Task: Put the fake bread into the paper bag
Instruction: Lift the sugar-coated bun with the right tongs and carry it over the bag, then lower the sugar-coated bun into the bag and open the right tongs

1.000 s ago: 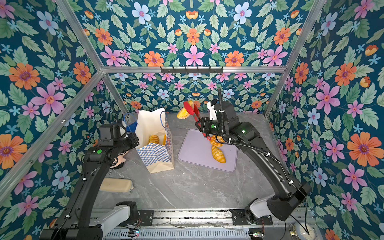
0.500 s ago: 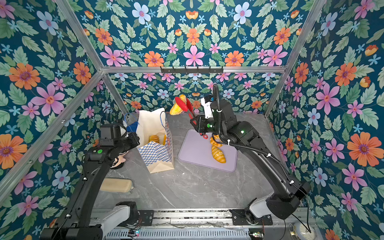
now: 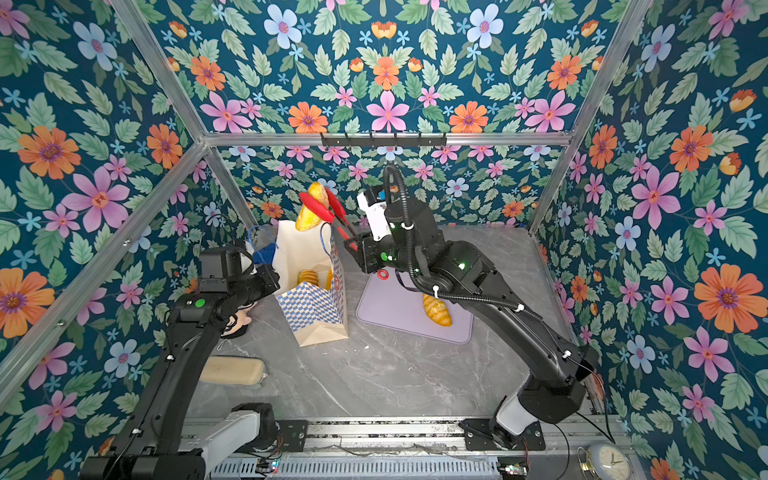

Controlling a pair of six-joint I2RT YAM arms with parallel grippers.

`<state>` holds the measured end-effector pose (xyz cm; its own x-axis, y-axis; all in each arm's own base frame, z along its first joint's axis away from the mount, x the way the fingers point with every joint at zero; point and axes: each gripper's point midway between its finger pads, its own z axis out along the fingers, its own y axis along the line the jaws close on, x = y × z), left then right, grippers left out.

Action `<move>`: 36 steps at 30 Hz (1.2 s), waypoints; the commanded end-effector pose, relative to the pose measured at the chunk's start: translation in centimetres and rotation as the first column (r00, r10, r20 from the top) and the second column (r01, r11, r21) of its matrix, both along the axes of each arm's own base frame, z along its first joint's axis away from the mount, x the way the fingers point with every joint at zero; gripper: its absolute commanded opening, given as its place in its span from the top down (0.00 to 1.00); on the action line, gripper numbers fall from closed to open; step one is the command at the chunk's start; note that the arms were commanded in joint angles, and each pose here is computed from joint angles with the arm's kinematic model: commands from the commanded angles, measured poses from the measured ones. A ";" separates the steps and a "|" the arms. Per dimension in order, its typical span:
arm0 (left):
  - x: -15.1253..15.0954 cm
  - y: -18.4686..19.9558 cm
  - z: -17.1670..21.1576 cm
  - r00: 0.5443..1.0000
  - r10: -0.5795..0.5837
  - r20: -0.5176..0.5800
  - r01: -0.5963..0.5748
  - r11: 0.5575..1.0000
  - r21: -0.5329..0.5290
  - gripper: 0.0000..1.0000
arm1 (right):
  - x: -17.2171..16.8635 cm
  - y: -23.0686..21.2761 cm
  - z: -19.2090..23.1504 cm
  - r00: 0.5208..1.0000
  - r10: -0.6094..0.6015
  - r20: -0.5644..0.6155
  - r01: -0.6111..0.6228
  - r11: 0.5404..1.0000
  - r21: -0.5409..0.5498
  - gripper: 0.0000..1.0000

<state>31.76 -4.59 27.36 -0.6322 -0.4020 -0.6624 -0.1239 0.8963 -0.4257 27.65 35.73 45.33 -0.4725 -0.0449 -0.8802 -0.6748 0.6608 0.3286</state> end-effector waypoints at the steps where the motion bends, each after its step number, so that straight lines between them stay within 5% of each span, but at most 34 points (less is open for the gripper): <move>1: 0.2 -0.2 0.3 1.000 -0.005 0.019 0.005 1.000 -0.009 1.00 | 0.6 0.5 0.2 0.996 -0.027 0.089 0.034 0.996 -0.087 0.65; 17: 0.0 0.0 0.1 1.000 0.001 0.019 -0.001 1.000 -0.002 1.00 | 1.8 5.4 -4.7 0.997 0.008 0.081 0.018 0.947 -0.322 0.66; 36: -0.1 0.1 0.4 1.000 0.003 0.025 -0.003 1.000 -0.001 1.00 | 2.2 4.5 -9.4 0.999 -0.013 0.033 0.027 0.882 -0.470 0.65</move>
